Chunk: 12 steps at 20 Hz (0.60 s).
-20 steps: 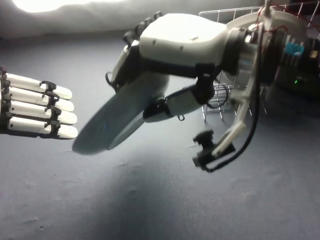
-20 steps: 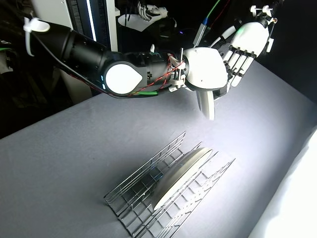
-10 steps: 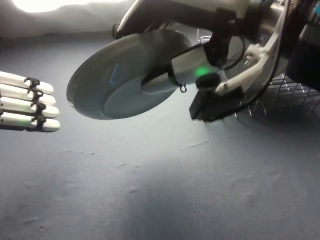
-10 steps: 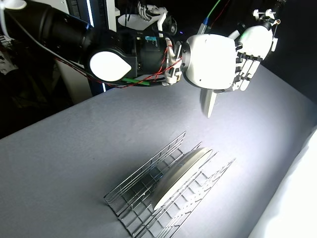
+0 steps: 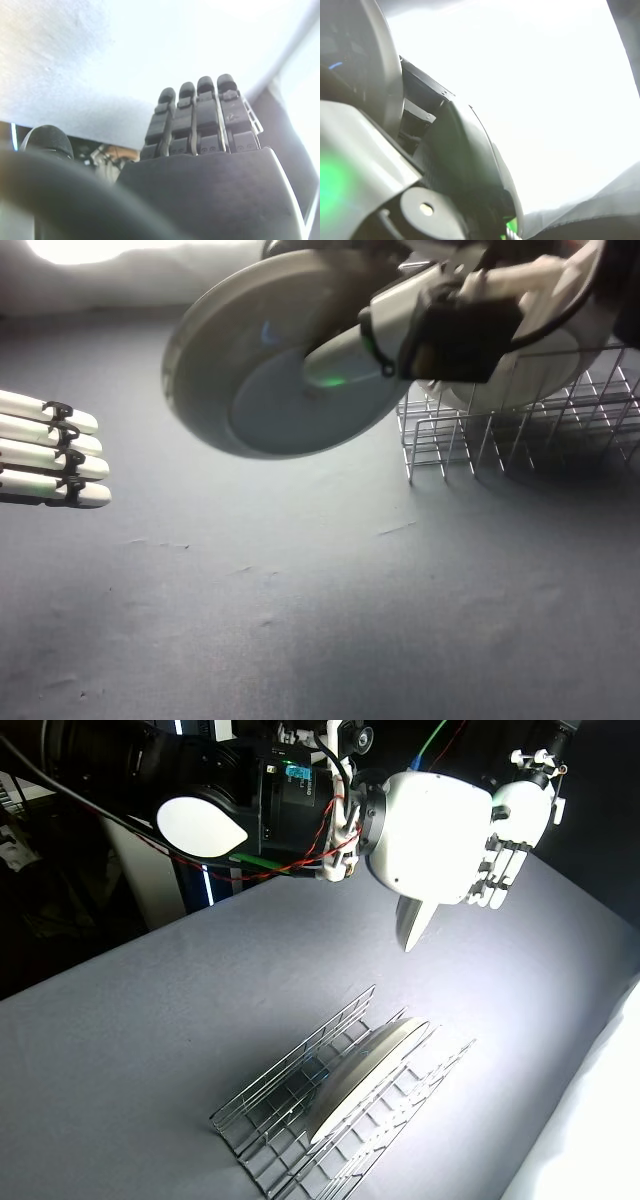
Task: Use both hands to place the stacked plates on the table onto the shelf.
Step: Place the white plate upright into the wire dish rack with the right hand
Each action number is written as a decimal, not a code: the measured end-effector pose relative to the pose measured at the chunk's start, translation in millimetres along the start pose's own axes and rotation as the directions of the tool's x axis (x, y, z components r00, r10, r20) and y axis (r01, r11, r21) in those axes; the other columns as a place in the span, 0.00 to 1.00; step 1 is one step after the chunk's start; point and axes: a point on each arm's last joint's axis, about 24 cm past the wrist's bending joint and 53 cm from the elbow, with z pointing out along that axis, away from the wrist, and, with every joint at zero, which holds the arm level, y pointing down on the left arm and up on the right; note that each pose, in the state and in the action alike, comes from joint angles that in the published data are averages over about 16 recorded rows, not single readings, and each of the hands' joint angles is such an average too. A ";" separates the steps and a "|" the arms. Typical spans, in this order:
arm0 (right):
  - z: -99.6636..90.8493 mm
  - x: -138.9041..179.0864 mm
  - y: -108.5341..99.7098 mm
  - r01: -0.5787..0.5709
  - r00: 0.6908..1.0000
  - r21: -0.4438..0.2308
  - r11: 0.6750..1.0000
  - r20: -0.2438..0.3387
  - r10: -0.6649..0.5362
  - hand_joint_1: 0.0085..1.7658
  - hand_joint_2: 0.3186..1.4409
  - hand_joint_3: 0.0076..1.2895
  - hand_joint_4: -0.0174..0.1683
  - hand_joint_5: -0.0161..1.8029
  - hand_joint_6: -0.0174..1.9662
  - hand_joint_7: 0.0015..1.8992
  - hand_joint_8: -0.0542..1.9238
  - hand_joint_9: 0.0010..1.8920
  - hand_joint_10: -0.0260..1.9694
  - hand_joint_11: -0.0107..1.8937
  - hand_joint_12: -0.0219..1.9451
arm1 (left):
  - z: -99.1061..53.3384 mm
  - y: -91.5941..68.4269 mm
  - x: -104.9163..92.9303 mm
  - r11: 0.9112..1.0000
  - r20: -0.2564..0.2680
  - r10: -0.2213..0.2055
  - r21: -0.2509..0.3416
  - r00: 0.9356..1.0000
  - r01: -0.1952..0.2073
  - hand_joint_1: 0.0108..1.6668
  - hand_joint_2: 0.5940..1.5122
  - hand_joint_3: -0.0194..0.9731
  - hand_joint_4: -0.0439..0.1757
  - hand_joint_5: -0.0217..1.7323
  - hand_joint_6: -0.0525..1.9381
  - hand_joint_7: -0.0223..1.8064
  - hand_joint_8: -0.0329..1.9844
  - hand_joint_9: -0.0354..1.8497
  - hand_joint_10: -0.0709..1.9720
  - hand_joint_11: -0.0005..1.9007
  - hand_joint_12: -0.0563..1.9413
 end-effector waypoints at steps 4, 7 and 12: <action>-5.8 -11.4 -4.6 -0.025 1.000 0.033 0.999 0.020 0.024 0.78 0.53 0.01 0.07 0.57 0.45 0.64 0.30 0.57 0.44 0.47 0.54 | 0.4 -0.7 -0.1 1.000 0.000 0.000 0.003 1.000 0.000 0.00 0.54 0.04 0.20 0.02 0.03 0.02 0.02 0.03 0.04 0.01 0.03; -10.4 -22.2 -8.0 -0.031 0.999 0.051 0.998 0.040 0.029 0.78 0.53 0.01 0.07 0.57 0.44 0.64 0.30 0.57 0.45 0.47 0.54 | 0.9 -2.0 0.2 1.000 -0.001 0.000 0.007 1.000 0.000 0.00 0.54 0.04 0.20 0.02 0.03 0.02 0.02 0.03 0.04 0.01 0.03; -18.4 -40.3 -12.3 -0.022 0.997 0.071 0.997 0.073 0.017 0.79 0.53 0.00 0.07 0.58 0.44 0.63 0.31 0.57 0.47 0.46 0.55 | 1.7 -4.3 0.7 1.000 -0.004 0.002 0.013 1.000 -0.002 0.00 0.53 0.04 0.20 0.02 0.03 0.02 0.02 0.03 0.04 0.01 0.03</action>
